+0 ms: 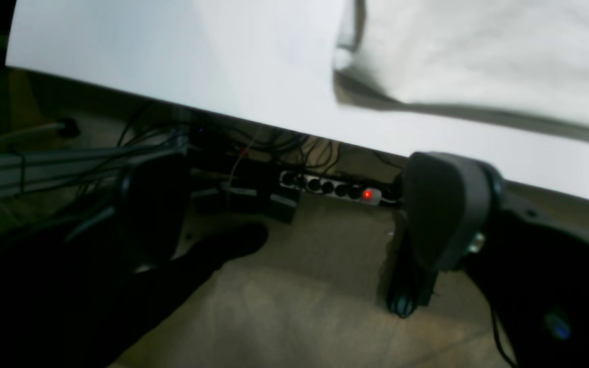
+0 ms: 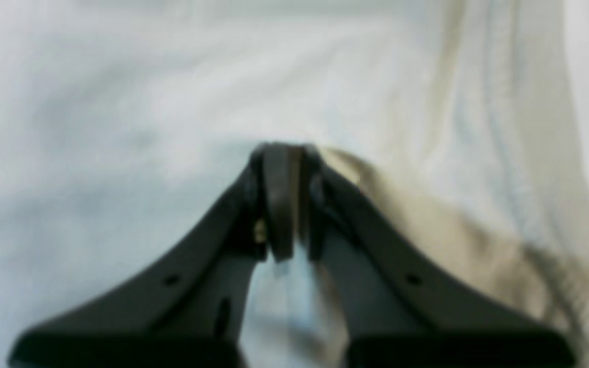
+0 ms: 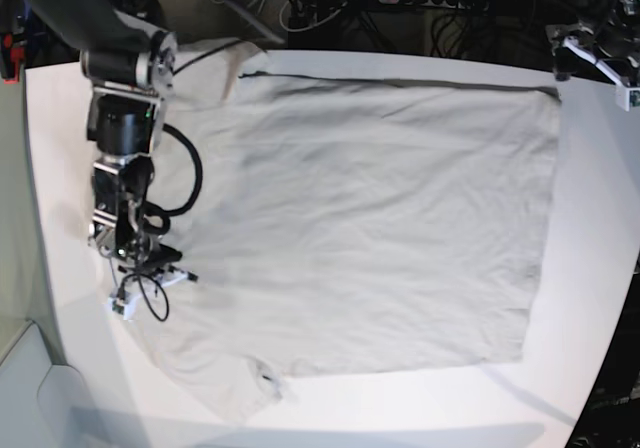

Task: Layout the t-shirt on the table in an organized manner, then fold the t-shirt properly
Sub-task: 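Grasp the sleeve edge with the right gripper and smooth it outward, then move the left gripper onto the shirt body and grasp the fabric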

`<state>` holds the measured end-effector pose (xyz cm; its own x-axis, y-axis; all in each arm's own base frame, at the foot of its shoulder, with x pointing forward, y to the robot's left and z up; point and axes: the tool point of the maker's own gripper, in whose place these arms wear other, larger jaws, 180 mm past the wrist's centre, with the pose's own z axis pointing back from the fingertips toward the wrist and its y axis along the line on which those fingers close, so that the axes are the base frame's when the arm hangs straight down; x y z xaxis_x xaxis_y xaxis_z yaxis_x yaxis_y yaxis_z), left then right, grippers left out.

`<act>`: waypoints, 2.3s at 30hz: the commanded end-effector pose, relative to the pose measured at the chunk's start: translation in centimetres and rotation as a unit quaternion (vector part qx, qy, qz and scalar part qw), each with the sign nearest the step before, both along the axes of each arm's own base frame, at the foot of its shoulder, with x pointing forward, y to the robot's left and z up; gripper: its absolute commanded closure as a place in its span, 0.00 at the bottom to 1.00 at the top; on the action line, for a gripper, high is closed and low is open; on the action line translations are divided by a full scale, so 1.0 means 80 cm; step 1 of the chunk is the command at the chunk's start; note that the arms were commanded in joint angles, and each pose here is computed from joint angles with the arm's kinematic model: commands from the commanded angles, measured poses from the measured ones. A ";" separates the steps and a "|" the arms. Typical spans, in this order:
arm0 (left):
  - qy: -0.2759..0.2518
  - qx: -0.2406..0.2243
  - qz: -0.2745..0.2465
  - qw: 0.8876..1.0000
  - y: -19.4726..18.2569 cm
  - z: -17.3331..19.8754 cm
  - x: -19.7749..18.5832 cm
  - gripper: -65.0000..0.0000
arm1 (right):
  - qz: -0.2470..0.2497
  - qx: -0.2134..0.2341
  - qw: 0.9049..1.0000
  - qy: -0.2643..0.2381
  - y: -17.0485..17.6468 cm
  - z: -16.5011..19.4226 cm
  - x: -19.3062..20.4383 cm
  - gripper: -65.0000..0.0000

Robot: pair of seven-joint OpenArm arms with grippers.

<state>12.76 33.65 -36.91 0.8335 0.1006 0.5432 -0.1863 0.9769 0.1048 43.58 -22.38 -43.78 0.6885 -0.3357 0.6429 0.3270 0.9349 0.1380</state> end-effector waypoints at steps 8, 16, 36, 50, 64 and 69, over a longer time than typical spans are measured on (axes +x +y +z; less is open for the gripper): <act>-0.027 0.010 -0.003 1.000 0.005 0.015 0.017 0.00 | -0.088 -0.048 0.993 0.064 -0.087 -0.043 -0.046 0.94; -0.028 0.009 -0.002 1.000 0.004 0.015 0.018 0.00 | -0.108 -0.054 0.991 0.055 -0.099 -0.027 -0.035 0.94; -0.123 -0.042 -0.038 0.991 -0.034 0.070 0.086 0.00 | -0.047 -0.030 0.992 -0.111 -0.049 0.123 -0.013 0.94; -0.120 -0.072 -0.165 0.976 -0.181 0.057 0.229 0.00 | -0.055 -0.064 0.990 -0.113 -0.090 0.137 -0.019 0.94; -0.081 -0.167 -0.203 0.961 -0.250 -0.019 0.283 0.74 | -0.057 -0.074 0.991 -0.100 -0.101 0.127 -0.031 0.94; -0.066 -0.192 -0.198 0.959 -0.249 -0.049 0.286 1.00 | -0.056 -0.078 0.991 -0.091 -0.105 0.121 -0.038 0.94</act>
<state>34.08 13.75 -42.45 0.8125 -0.0106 0.5828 0.2104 0.9378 -0.2762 39.42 -30.05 -36.20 0.5640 -0.3179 0.7622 0.4214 0.9045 0.0655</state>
